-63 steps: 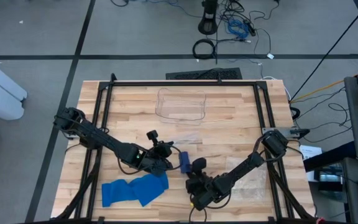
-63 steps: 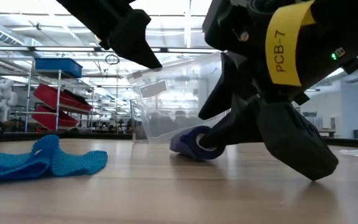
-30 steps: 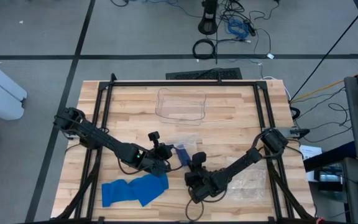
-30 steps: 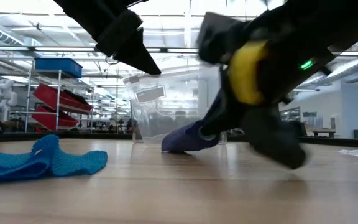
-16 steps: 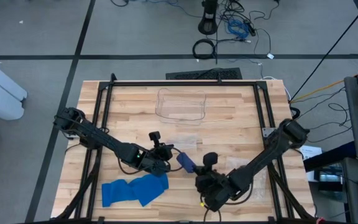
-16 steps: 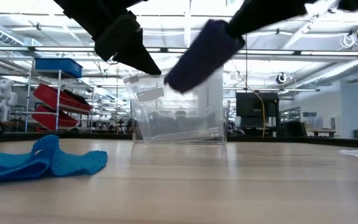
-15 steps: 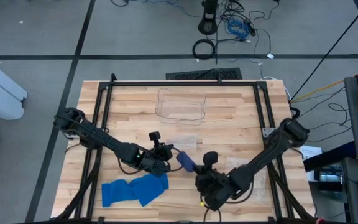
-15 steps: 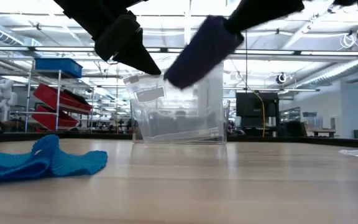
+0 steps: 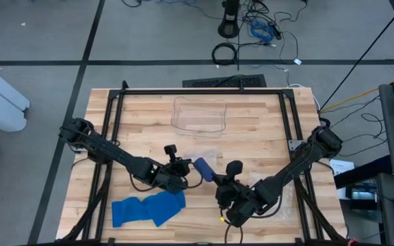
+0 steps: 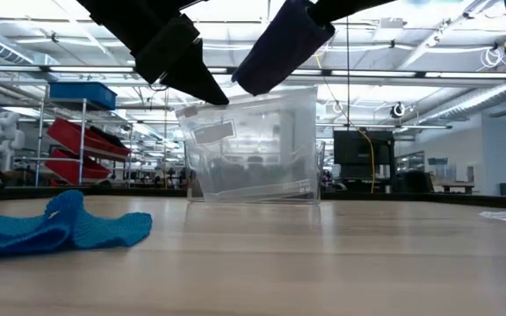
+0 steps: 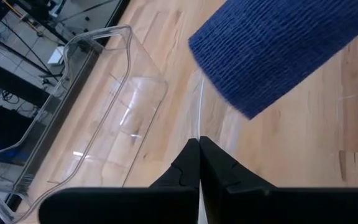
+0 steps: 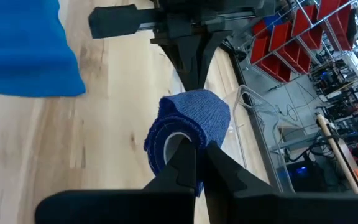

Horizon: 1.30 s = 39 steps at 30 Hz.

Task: Roll bandage
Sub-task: Put the rolled purple bandage into the transparent zip bag

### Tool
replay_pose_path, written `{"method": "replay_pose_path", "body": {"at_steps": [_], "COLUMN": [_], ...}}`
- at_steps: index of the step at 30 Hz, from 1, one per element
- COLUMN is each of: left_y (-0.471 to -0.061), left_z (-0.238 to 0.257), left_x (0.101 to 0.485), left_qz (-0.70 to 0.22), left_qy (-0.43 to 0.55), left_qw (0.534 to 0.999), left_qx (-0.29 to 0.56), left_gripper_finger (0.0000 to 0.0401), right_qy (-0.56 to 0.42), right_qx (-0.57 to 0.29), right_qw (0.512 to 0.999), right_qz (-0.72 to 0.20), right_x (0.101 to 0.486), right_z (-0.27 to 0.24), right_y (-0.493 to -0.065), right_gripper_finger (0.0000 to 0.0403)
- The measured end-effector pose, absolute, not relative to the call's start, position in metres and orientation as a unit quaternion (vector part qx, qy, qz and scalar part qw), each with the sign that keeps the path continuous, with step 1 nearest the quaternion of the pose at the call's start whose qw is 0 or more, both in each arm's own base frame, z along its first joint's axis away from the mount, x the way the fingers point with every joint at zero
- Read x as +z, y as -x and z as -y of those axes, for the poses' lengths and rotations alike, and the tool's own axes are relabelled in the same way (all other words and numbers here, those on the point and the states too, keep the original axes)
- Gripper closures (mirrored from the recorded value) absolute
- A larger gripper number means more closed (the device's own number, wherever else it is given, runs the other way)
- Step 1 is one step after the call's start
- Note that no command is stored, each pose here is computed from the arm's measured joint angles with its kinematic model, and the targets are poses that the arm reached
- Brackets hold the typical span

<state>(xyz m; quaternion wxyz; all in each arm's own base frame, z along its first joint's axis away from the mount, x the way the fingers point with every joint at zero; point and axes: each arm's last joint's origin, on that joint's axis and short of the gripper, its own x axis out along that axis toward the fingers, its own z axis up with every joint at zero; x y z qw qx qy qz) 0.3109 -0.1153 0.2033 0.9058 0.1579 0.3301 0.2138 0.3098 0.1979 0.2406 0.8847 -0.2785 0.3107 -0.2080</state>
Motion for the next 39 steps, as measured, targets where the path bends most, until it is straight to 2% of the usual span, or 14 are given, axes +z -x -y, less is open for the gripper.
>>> {"method": "replay_pose_path", "body": {"at_steps": [17,29,33,39], "left_y": [-0.315,-0.317,-0.319,-0.322], "left_z": [0.118,0.122,0.123,0.127], "left_x": [0.207,0.208,0.210,0.212], "left_qz": [-0.314,-0.324,-0.312,-0.311], "left_qy": [-0.125,-0.096,-0.087,-0.062], "left_qw": [0.919,0.931,0.936,0.944], "left_qx": [0.203,0.140,0.136,0.091], "left_gripper_finger": [0.0401,0.0401,0.0401,0.0401], "right_qy": [0.267,0.232,0.219,0.253], "right_qx": [-0.201,-0.283,-0.253,-0.187], "right_qw": [0.870,0.867,0.873,0.876], "right_qz": [-0.363,-0.337,-0.356,-0.364], "right_x": [0.212,0.212,0.211,0.213], "right_z": [-0.197,-0.184,-0.183,-0.191], "right_y": [-0.315,-0.313,-0.319,-0.325], "right_gripper_finger": [0.0403,0.0402,0.0402,0.0402]}}
